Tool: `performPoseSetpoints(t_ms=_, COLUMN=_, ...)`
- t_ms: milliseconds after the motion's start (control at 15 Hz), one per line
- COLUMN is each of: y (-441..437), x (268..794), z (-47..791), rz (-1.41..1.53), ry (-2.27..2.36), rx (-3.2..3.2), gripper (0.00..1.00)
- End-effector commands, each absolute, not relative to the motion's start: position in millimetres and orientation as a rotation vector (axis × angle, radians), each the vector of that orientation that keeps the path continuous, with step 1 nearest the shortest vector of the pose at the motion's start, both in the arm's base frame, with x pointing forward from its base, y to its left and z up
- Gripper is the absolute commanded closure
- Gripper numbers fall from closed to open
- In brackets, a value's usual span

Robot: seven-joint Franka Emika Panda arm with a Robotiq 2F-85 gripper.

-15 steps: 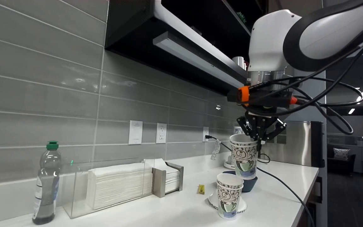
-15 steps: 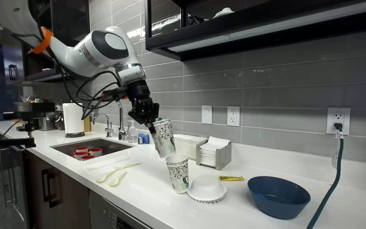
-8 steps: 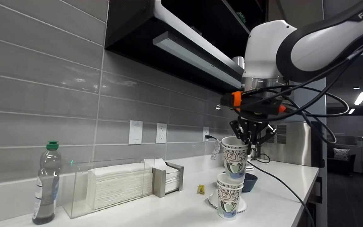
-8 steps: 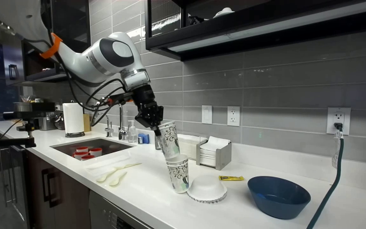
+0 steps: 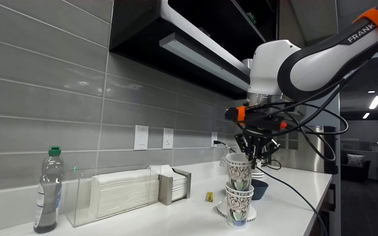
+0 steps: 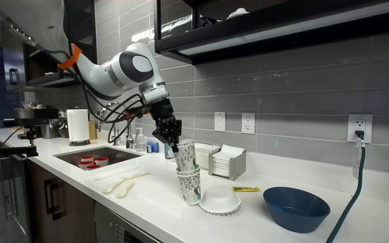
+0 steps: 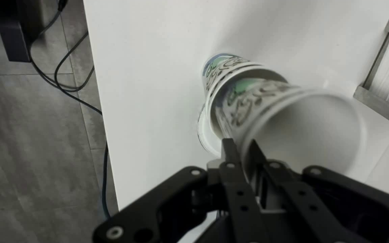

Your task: Stack up the paper cups

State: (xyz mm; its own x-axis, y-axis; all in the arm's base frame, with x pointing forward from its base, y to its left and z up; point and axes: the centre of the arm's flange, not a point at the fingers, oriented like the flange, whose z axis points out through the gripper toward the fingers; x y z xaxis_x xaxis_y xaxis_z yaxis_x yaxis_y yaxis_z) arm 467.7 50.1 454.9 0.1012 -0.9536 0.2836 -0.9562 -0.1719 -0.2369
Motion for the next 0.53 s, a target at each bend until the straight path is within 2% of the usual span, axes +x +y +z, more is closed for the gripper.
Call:
performPoseSetpoints(t_ms=0, y=48, x=488, z=443, rz=0.564, ry=-2.015, rx=2.359, gripper=0.56)
performPoseSetpoints(t_ms=333, y=56, x=484, z=449, rz=0.535, ry=-1.985, rx=2.379, gripper=0.21)
performPoseSetpoints(t_ms=467, y=74, x=471, z=466, rz=0.559, ry=-1.827, rx=2.526, gripper=0.07)
